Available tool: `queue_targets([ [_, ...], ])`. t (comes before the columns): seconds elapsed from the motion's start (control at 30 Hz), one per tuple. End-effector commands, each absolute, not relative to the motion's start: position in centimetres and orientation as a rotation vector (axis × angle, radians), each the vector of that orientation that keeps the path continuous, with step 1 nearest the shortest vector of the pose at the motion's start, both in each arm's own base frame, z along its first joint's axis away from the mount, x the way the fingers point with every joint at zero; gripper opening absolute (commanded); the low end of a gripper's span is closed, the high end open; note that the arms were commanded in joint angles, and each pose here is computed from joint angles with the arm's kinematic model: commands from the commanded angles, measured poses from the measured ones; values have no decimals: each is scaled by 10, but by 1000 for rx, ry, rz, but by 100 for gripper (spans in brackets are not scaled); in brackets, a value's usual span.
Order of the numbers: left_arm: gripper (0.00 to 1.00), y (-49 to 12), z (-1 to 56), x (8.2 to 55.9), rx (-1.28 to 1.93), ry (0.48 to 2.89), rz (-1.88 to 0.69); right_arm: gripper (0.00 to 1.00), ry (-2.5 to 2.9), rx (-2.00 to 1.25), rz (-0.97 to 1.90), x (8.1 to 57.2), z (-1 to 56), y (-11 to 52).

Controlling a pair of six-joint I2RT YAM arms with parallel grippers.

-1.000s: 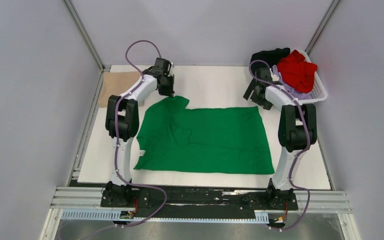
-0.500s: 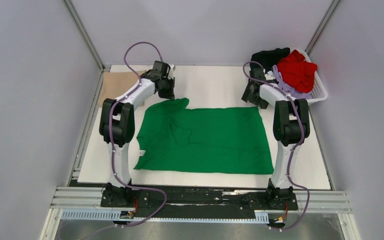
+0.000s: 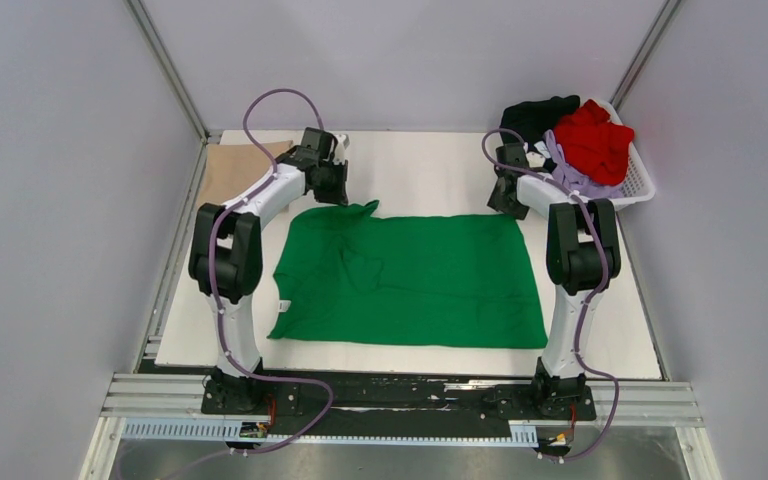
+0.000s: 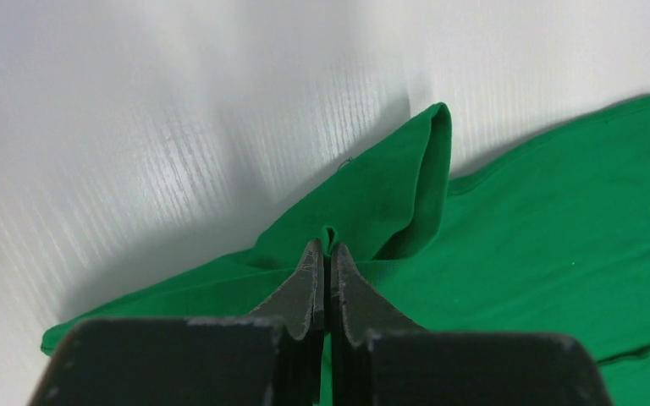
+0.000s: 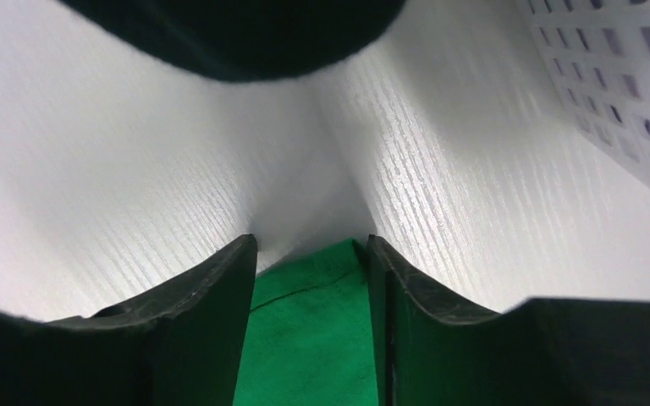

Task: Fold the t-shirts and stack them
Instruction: Grab the side of the flattened tshirt furthest away from the robot with both arms, then fold the other side of the tshirt into a rectangle

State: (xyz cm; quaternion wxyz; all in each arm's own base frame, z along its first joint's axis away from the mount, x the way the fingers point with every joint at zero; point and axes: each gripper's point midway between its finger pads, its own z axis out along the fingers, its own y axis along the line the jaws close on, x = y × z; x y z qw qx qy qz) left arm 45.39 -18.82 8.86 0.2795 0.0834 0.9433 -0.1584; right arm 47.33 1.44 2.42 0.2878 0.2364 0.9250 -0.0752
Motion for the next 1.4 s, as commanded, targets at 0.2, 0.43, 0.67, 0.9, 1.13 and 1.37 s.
queue_targets([
  [0.2, 0, -194, 137, 455, 270, 2400, -455, 27, 2491, 597, -286, 463, 27, 3],
  [0.43, 0, -195, 148, 447, 287, 2383, -453, 1, 2444, 542, -307, 464, 48, 3],
  [0.67, 0, -193, 151, 420, 277, 2375, -425, 0, 2430, 500, -338, 439, 60, 11],
  [0.9, 0, -183, 166, 384, 263, 2340, -408, 0, 2404, 494, -319, 405, 78, 15],
  [1.13, 0, -169, 189, 356, 201, 2285, -408, 0, 2376, 500, -285, 370, 103, 15],
  [1.37, 0, -161, 200, 326, 111, 2262, -462, 2, 2359, 497, -265, 345, 118, 12],
])
